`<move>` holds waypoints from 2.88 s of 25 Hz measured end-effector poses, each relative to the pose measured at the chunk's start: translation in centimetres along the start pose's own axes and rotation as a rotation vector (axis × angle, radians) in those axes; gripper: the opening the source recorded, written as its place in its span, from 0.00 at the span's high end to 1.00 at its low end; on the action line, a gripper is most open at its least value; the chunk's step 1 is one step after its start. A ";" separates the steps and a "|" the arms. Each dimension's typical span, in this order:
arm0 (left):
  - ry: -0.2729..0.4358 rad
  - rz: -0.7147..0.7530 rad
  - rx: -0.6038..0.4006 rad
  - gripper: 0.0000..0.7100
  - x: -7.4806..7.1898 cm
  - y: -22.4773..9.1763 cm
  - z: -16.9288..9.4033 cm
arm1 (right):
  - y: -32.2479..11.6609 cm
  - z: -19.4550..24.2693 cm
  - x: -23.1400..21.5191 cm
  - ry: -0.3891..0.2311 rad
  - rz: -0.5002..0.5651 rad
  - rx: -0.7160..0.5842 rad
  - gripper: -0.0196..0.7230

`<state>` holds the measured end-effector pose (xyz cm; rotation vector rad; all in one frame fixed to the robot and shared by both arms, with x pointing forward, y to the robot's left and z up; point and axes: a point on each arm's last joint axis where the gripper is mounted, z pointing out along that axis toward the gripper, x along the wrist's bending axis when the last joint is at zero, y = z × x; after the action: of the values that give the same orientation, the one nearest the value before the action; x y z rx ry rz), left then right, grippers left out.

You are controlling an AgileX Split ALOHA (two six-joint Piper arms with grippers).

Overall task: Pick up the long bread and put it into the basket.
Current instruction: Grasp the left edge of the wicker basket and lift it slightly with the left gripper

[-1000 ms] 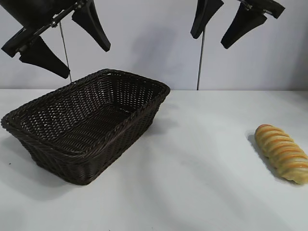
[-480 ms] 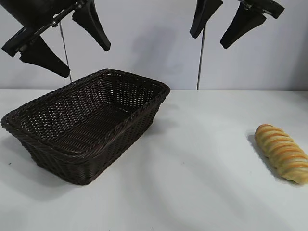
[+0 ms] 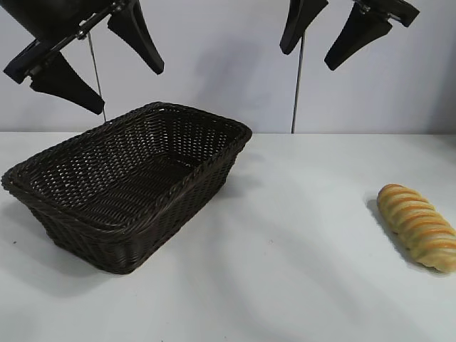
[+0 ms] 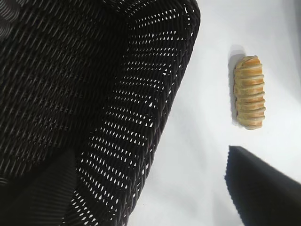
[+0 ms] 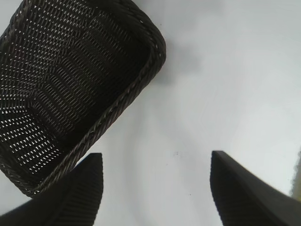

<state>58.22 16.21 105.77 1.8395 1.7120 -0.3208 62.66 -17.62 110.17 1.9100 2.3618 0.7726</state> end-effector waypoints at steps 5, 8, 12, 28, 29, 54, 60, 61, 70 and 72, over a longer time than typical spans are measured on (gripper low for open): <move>0.018 0.021 0.024 0.12 -0.4 -0.8 -1.2 | 0.0 0.0 0.0 0.001 0.000 0.003 0.33; 0.025 0.028 0.028 0.12 -0.5 -1.7 -2.0 | 0.0 0.0 0.0 0.001 0.000 0.003 0.33; 0.032 0.018 0.027 0.12 -0.2 -3.4 -2.6 | 0.0 0.0 0.0 0.001 0.000 0.003 0.33; 0.169 -0.280 -0.003 0.12 3.2 -6.7 -0.8 | 0.0 0.0 0.0 0.000 0.000 0.003 0.33; 0.194 -0.305 -0.012 0.12 3.4 -6.7 -0.9 | 0.0 0.0 0.0 0.000 0.000 0.003 0.33; 0.354 -0.727 -0.117 0.12 6.6 -8.4 0.6 | 0.0 0.0 0.0 0.000 0.000 0.004 0.33; 0.338 -0.737 -0.137 0.12 6.7 -8.5 0.8 | -0.1 0.0 0.0 0.000 0.000 0.008 0.33; 0.334 -0.740 -0.141 0.12 6.7 -8.4 0.8 | -0.1 0.0 0.0 0.000 0.000 0.008 0.33; 0.302 -0.735 -0.195 0.12 6.7 -7.9 0.9 | -0.1 0.0 0.0 0.000 0.000 0.008 0.33; 0.306 -0.737 -0.191 0.12 6.8 -7.9 1.1 | -0.1 0.0 0.0 0.000 0.000 0.008 0.33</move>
<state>51.82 21.05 99.09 1.1027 2.5027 -0.1541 62.59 -17.63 110.14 1.9131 2.3688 0.7645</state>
